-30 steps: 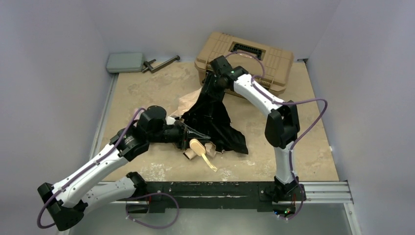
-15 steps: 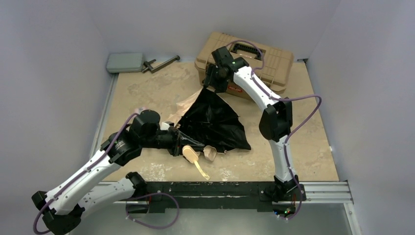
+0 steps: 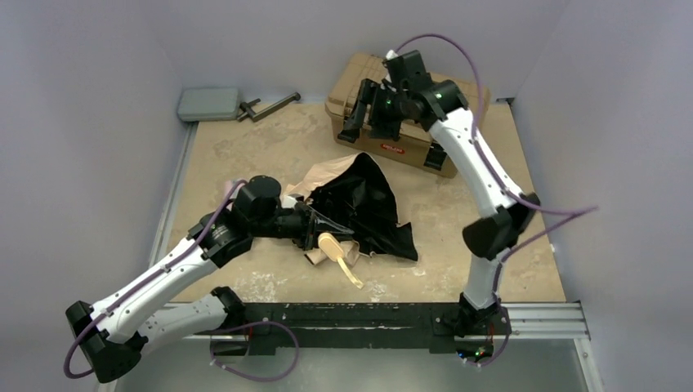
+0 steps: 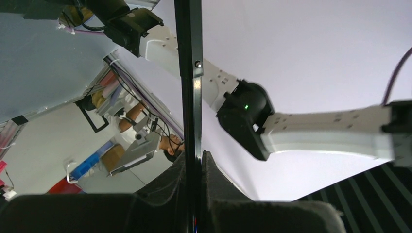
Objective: Open the umbrella
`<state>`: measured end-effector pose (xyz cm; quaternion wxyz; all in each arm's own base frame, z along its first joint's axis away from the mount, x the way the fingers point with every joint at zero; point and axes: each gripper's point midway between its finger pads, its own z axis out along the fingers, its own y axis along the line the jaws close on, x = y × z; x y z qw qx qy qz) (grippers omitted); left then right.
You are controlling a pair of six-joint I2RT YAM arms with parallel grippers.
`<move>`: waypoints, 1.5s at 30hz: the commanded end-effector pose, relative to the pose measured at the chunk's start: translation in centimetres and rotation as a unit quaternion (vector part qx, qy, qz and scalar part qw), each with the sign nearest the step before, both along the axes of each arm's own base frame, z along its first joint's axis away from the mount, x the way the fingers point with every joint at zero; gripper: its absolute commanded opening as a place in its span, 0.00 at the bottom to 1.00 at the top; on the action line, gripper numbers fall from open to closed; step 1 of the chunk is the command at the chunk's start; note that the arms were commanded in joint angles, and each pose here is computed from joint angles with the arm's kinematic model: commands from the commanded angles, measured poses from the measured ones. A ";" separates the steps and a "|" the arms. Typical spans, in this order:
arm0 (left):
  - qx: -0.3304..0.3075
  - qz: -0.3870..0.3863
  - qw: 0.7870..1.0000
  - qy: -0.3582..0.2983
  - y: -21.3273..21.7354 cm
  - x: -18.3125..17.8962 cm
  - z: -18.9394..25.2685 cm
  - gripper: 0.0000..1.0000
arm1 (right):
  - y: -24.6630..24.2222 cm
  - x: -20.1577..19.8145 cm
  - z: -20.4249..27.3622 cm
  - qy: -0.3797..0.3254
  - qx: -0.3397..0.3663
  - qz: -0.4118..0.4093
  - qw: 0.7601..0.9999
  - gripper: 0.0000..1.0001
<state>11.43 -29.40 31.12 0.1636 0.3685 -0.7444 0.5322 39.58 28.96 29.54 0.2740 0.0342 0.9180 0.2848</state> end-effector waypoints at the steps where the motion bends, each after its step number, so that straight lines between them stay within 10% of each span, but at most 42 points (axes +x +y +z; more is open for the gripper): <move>1: -0.052 -0.006 0.999 -0.013 -0.8 0.2 2.5 0.00 | -2.7 -5.5 4.9 0.019 0.071 -0.070 0.995 0.66; 10: -0.069 -0.052 0.995 -0.045 -2.2 0.2 3.3 0.00 | -2.3 -11.9 1.5 0.117 0.248 -0.134 0.952 0.52; 24: -0.051 -0.124 0.989 -0.068 -3.0 -0.9 3.0 0.00 | 4.2 -13.9 -6.2 0.220 0.212 -0.096 0.947 0.30; 45: -0.030 -0.146 0.986 -0.076 -3.2 -0.9 2.0 0.00 | -1.9 -12.4 -10.0 0.204 0.118 -0.123 0.964 0.38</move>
